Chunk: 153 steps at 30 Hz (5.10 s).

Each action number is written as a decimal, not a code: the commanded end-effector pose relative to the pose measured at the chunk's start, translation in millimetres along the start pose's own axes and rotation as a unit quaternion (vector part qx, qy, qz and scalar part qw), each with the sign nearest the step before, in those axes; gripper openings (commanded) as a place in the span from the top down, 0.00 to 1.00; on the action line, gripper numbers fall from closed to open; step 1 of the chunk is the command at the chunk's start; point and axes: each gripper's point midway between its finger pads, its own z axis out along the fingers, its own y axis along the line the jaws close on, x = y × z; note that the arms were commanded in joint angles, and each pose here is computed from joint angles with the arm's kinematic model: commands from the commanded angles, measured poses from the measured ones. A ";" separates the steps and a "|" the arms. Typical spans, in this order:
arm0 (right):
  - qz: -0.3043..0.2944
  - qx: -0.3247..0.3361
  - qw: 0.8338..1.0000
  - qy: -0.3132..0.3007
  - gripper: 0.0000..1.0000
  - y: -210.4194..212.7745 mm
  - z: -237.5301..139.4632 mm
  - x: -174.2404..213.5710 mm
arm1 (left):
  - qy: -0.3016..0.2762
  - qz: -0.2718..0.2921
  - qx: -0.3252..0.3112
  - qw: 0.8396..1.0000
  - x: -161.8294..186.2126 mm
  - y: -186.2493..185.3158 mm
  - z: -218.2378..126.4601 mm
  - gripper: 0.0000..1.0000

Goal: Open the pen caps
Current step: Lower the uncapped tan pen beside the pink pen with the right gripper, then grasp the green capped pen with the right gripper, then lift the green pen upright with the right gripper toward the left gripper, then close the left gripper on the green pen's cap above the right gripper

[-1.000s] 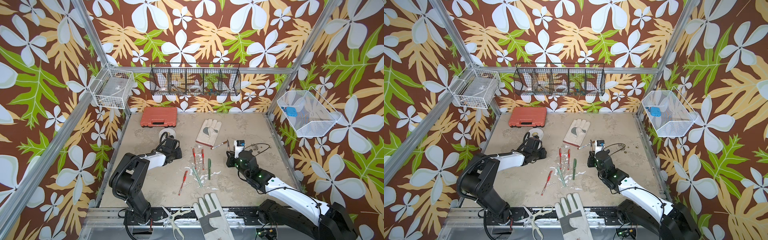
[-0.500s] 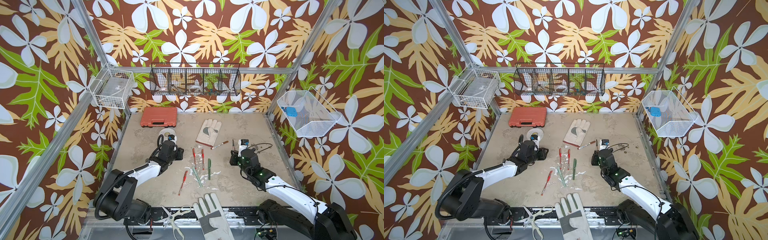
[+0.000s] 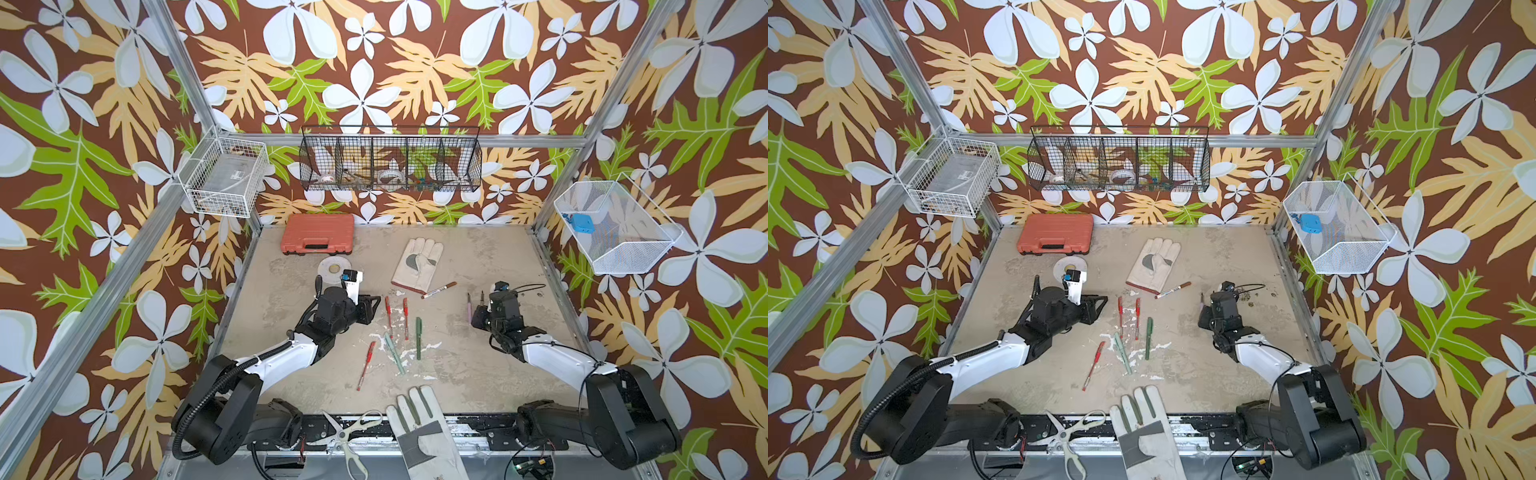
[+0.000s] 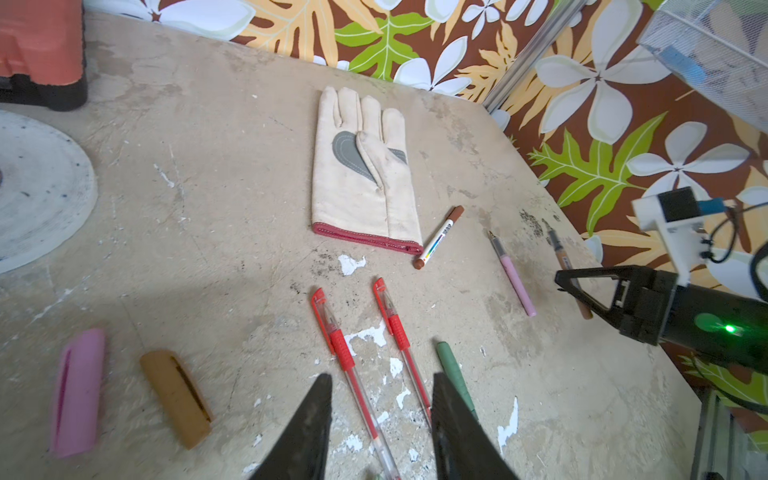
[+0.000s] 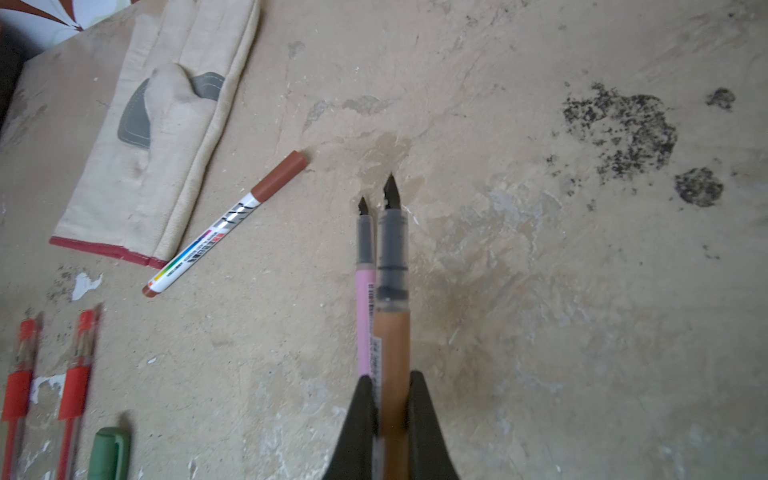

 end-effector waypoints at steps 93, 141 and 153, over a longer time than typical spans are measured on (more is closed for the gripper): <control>-0.282 -0.088 0.943 0.155 0.60 166.2 -36.5 134.2 | 0.157 -0.154 0.111 0.969 59.4 -70.7 -40.9 0.54; -0.265 -0.088 0.952 0.127 0.92 155.4 -47.6 92.1 | 0.125 -0.172 0.085 0.974 39.9 -65.3 -27.9 0.52; -0.234 -0.232 0.944 0.022 0.92 204.5 -106.1 1.3 | 0.004 -0.187 0.191 0.964 -39.0 -108.9 -38.0 0.48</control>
